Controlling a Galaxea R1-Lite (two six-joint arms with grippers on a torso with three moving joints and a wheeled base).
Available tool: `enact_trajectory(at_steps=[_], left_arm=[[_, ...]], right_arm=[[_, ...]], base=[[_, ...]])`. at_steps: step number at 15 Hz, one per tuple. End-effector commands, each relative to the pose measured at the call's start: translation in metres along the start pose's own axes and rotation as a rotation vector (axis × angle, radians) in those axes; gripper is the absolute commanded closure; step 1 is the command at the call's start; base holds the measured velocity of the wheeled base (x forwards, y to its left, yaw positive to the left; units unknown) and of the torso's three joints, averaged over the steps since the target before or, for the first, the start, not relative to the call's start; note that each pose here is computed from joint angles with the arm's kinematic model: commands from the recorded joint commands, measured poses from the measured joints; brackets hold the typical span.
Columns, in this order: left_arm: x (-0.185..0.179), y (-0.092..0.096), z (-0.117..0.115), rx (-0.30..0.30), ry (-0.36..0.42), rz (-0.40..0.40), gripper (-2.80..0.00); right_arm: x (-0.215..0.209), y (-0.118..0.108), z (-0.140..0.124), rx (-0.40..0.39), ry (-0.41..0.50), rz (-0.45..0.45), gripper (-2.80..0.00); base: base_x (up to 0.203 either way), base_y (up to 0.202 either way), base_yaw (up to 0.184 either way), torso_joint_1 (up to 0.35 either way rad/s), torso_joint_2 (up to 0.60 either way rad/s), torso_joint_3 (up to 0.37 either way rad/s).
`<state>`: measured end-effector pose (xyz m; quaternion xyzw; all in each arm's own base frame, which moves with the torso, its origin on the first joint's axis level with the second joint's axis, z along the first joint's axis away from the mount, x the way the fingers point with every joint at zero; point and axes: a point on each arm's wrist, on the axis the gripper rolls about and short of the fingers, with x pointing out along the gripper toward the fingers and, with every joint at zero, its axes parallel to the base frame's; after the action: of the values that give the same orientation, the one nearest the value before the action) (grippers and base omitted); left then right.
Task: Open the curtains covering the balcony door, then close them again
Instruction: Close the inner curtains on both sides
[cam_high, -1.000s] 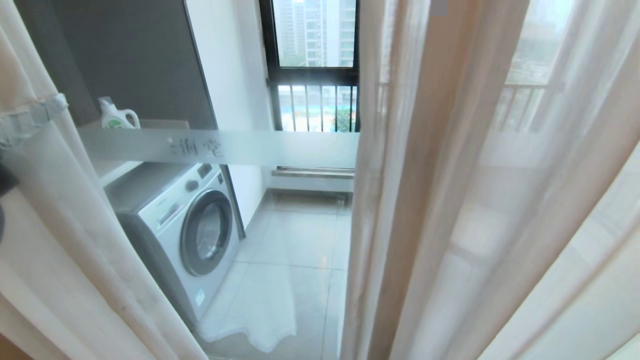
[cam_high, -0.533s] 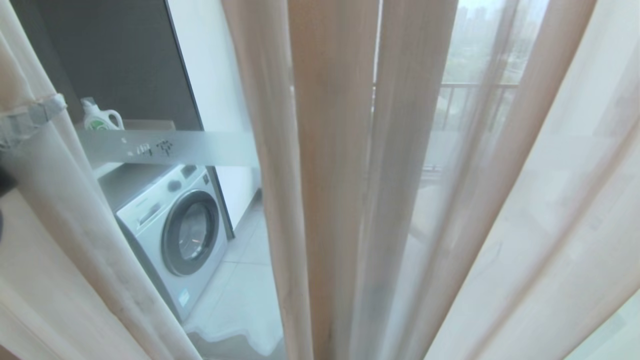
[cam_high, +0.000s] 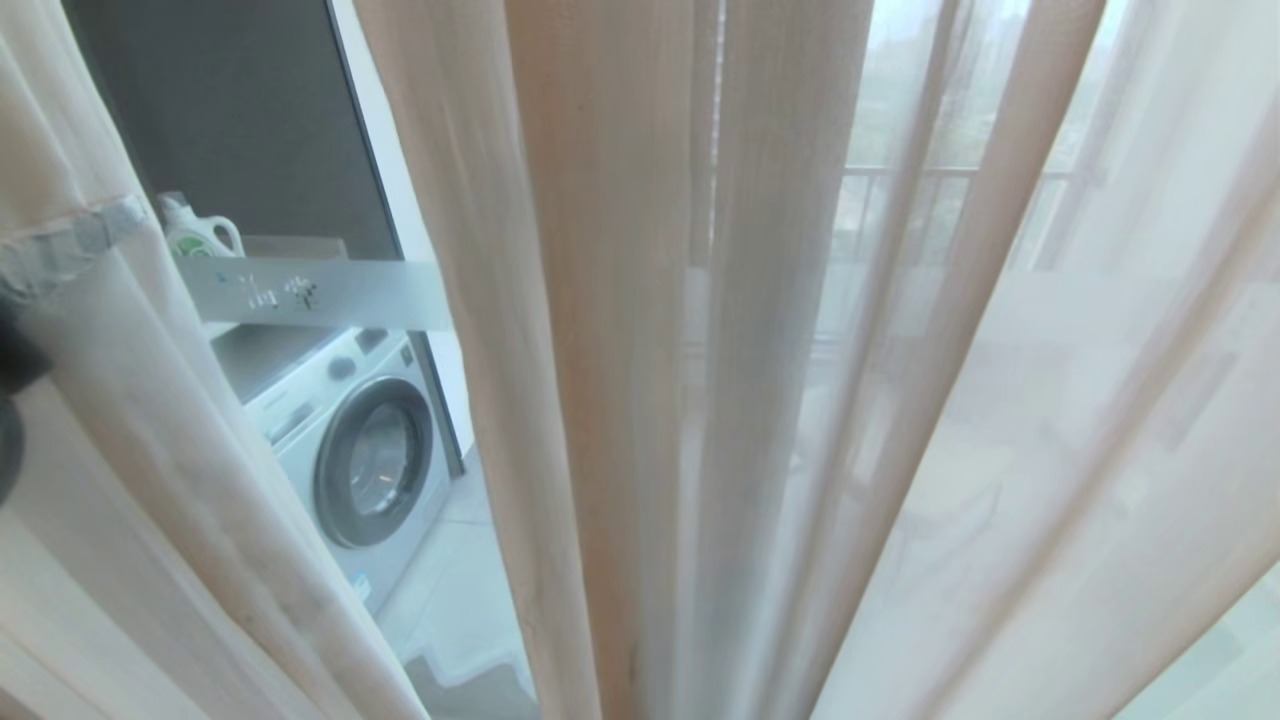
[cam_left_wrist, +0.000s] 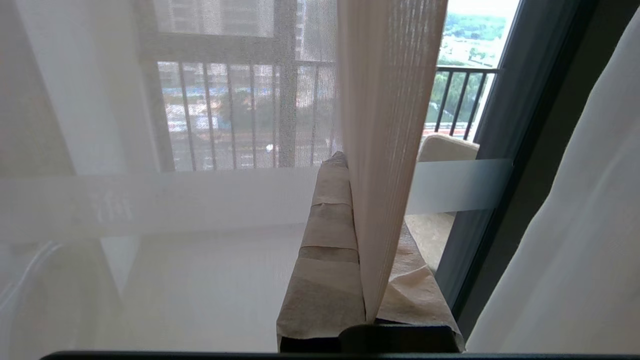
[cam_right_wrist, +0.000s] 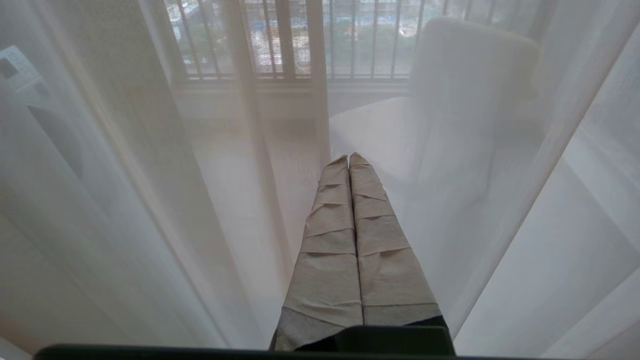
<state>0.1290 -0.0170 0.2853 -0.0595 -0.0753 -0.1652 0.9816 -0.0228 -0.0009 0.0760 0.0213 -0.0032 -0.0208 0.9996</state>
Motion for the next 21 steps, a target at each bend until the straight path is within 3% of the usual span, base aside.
enact_trajectory(at_steps=[1, 13, 21], left_arm=[[0.006, 0.002, -0.003, -0.005, 0.014, 0.0, 0.0], [0.006, 0.003, -0.012, -0.039, 0.046, 0.007, 0.0], [0.007, 0.003, -0.013, -0.042, 0.051, 0.006, 0.0]], right_arm=[[0.0, 0.0, 0.0, 0.0, 0.0, 0.0, 0.0], [0.0, 0.0, 0.0, 0.0, 0.0, 0.0, 0.0], [0.0, 0.0, 0.0, 0.0, 0.001, 0.0, 0.0]], base=[[0.0, 0.0, 0.0, 0.0, 0.0, 0.0], [-0.004, 0.0, 0.0, 0.0, 0.0, 0.0], [-0.186, 0.0, 0.0, -0.002, 0.0, 0.003]])
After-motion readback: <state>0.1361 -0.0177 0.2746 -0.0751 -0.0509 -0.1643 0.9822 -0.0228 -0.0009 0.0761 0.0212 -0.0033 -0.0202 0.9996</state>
